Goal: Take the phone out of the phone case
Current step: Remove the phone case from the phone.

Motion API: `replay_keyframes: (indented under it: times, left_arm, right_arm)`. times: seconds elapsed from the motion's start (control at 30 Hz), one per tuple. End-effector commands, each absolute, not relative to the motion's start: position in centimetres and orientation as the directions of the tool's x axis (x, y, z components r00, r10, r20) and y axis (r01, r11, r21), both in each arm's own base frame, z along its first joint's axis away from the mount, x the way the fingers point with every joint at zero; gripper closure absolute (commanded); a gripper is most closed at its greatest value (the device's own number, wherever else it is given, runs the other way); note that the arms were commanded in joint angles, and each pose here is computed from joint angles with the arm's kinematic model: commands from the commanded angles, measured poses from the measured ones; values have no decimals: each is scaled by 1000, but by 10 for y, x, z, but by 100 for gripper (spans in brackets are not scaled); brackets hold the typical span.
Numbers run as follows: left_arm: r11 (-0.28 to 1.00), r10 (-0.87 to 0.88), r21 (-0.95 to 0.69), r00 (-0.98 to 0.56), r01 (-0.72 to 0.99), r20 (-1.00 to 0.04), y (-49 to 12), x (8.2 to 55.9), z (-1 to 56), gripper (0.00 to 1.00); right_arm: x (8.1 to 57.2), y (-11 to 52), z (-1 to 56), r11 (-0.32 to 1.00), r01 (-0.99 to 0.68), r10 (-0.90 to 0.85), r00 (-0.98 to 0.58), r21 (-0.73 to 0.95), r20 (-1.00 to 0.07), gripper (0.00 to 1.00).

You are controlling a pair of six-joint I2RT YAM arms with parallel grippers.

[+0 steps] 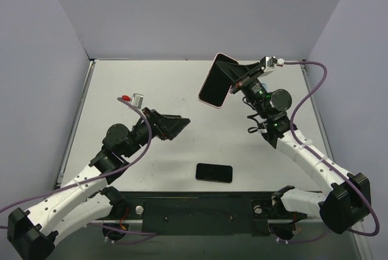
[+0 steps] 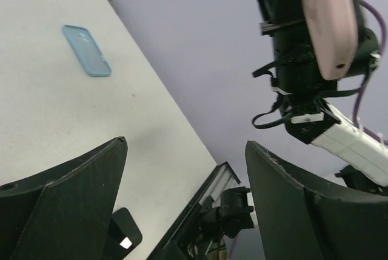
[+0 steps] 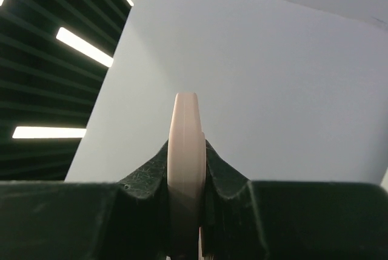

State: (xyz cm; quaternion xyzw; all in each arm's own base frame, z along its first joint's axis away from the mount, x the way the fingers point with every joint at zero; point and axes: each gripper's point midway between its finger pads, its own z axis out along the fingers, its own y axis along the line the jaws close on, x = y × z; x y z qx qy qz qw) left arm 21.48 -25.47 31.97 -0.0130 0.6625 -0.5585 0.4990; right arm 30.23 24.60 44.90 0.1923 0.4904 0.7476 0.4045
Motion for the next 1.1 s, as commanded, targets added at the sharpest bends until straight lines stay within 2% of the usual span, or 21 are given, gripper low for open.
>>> replay_keyframes:
  times: [0.0,0.03,0.27,0.5,0.57,0.67,0.77,1.07]
  left_arm:
    - [120,-604,-670,-482,733,-635,-271,186,389,10]
    - [65,-599,-647,-489,760,-635,-274,177,401,10]
    - [-82,-592,-675,-580,734,-559,-294,179,413,12]
    - [-160,-603,-693,-626,703,-496,-298,179,418,19]
    - [-170,-601,-694,-632,700,-489,-299,179,419,24]
    - [-171,-585,-711,-651,682,-484,-303,180,416,44]
    - [-150,-578,-716,-648,682,-496,-304,182,413,57]
    - [-71,-557,-748,-648,660,-519,-286,207,392,79]
  right_arm:
    - [291,239,486,-163,-517,835,-526,840,-162,100]
    - [291,240,483,-140,-505,838,-519,852,-170,100]
    - [285,256,469,34,-507,841,-451,861,-298,100]
    - [284,274,459,64,-499,823,-463,864,-328,100]
    - [283,279,457,68,-504,818,-465,861,-337,100]
    - [283,282,450,94,-502,812,-461,860,-358,100]
    - [283,279,435,164,-481,801,-444,861,-401,100]
    - [250,271,402,346,-481,639,-508,806,-577,100]
